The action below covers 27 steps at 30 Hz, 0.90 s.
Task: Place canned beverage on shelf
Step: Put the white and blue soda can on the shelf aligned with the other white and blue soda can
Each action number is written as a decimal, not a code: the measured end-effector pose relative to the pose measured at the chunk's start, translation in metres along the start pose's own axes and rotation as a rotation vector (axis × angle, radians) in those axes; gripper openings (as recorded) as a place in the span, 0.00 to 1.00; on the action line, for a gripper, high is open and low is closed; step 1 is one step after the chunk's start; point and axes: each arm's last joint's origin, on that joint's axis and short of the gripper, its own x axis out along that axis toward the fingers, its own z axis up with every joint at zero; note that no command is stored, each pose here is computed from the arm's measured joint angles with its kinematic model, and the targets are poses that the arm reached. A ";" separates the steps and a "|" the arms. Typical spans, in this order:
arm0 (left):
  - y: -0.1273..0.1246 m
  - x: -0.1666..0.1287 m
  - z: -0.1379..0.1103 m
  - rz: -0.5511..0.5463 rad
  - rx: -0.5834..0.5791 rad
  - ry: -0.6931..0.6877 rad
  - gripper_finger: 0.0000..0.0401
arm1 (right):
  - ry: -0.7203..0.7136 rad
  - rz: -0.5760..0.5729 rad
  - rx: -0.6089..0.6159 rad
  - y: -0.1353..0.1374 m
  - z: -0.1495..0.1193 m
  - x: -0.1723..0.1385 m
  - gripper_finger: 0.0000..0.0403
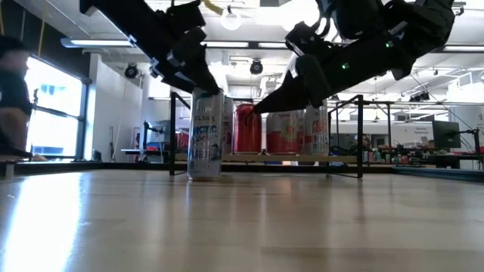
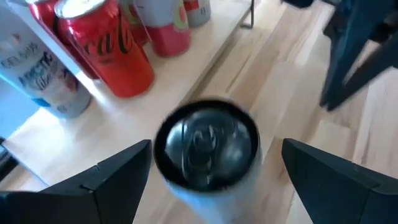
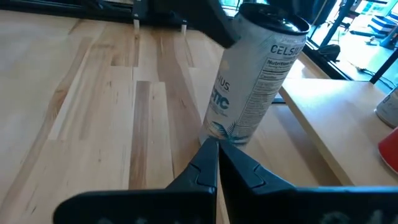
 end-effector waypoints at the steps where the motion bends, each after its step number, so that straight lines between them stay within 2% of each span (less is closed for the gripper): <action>1: 0.000 0.002 0.001 0.000 0.004 -0.009 0.88 | -0.001 0.002 0.000 0.000 0.000 0.000 0.00; 12: 0.002 0.008 0.005 0.002 -0.005 -0.039 0.86 | -0.001 0.005 0.006 0.000 0.000 0.000 0.00; 23: 0.006 0.010 0.004 -0.007 0.009 -0.016 0.60 | -0.009 0.006 0.009 0.000 0.001 0.000 0.00; 27: 0.008 0.011 0.005 0.000 0.020 -0.018 0.59 | -0.009 0.006 0.009 0.000 0.001 0.000 0.00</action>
